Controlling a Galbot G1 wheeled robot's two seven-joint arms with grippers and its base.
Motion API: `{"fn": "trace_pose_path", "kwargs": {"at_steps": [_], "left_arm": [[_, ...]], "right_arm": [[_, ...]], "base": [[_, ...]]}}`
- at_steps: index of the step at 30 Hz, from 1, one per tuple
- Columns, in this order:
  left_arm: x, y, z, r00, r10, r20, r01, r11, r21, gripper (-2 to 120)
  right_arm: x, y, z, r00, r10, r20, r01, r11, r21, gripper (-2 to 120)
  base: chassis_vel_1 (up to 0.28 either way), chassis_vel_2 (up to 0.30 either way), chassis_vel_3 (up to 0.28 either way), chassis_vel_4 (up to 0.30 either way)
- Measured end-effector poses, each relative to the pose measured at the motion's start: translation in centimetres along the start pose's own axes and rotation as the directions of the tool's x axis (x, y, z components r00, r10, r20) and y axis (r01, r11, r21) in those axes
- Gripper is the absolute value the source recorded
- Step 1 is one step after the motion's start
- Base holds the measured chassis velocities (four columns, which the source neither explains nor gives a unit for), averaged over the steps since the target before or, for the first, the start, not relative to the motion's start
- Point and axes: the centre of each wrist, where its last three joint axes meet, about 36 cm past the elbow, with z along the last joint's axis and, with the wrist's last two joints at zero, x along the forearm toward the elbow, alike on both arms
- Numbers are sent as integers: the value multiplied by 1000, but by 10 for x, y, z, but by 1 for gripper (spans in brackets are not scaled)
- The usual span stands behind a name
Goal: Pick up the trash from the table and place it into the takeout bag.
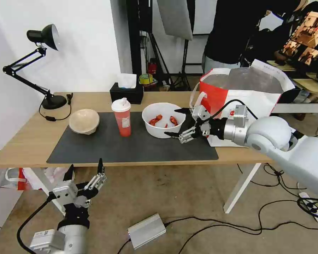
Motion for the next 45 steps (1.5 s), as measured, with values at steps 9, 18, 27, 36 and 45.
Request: {"fn": "trace_pose_path", "kwargs": {"at_steps": [9, 18, 27, 36, 45], "left_arm": [[0, 0, 4, 1000, -1, -2, 1, 1000, -2, 94], [2, 0, 6, 1000, -2, -5, 2, 1000, -9, 94], [3, -1, 9, 1000, 1, -3, -1, 1000, -11, 94], [5, -2, 8, 1000, -1, -3, 1, 1000, -11, 94], [9, -1, 6, 1000, -9, 1, 9, 1000, -22, 94]], "right_arm": [[-6, -23, -9, 998, -41, -45, 42, 999, 28, 100], [-20, -43, -29, 994, -71, -83, 76, 995, 66, 100], [-46, -59, -38, 989, -96, -110, 101, 994, 40, 100], [-53, -57, -38, 989, -88, -118, 87, 996, -9, 100], [-56, -56, -42, 982, -67, -178, 48, 993, -107, 100]], "base": [[0, 0, 0, 0], [0, 0, 0, 0], [0, 0, 0, 0], [0, 0, 0, 0], [0, 0, 0, 0]]}}
